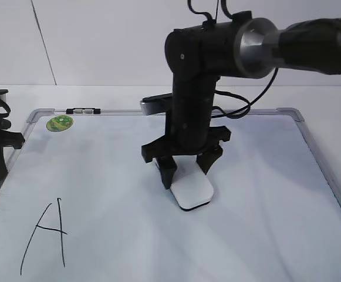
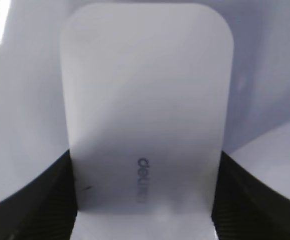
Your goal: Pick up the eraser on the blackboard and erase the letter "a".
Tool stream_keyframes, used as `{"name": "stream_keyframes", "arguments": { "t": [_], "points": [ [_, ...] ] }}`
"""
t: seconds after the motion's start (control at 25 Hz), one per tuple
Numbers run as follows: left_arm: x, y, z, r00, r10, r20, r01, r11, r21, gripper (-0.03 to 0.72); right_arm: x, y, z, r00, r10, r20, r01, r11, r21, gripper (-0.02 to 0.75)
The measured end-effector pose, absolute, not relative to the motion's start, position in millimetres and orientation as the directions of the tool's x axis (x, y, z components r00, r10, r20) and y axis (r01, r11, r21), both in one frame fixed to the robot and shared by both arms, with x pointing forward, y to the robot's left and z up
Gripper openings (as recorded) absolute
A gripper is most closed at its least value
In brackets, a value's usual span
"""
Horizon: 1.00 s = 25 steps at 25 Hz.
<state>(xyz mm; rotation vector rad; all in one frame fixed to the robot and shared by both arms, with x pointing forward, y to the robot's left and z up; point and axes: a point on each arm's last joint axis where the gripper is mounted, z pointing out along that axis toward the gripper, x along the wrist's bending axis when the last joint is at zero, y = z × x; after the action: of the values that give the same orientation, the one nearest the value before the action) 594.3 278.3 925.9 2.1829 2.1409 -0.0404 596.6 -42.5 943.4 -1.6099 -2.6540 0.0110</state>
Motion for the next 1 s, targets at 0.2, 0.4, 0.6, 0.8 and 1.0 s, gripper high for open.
{"name": "stream_keyframes", "arguments": {
  "t": [0.2, 0.4, 0.6, 0.8, 1.0],
  "points": [
    [594, 278, 926, 0.021, 0.997, -0.077, 0.999, -0.018, 0.041, 0.02, 621, -80, 944, -0.376, 0.926, 0.015, 0.926, 0.376, -0.02, 0.541],
    [594, 278, 926, 0.021, 0.997, -0.078, 0.999, -0.018, 0.039, 0.02, 631, -96, 944, -0.344, 0.939, 0.014, 0.939, 0.344, -0.016, 0.54],
    [594, 278, 926, 0.02, 0.997, -0.079, 0.999, -0.017, 0.037, 0.02, 624, -84, 944, -0.379, 0.925, 0.004, 0.925, 0.379, -0.015, 0.54],
    [594, 278, 926, 0.022, 0.997, -0.076, 0.999, -0.019, 0.035, 0.02, 604, -50, 944, -0.485, 0.874, -0.016, 0.874, 0.485, -0.004, 0.54],
    [594, 278, 926, 0.022, 0.997, -0.076, 0.999, -0.019, 0.035, 0.02, 564, 2, 943, -0.601, 0.798, 0.035, 0.799, 0.602, -0.004, 0.54]
  ]
}}
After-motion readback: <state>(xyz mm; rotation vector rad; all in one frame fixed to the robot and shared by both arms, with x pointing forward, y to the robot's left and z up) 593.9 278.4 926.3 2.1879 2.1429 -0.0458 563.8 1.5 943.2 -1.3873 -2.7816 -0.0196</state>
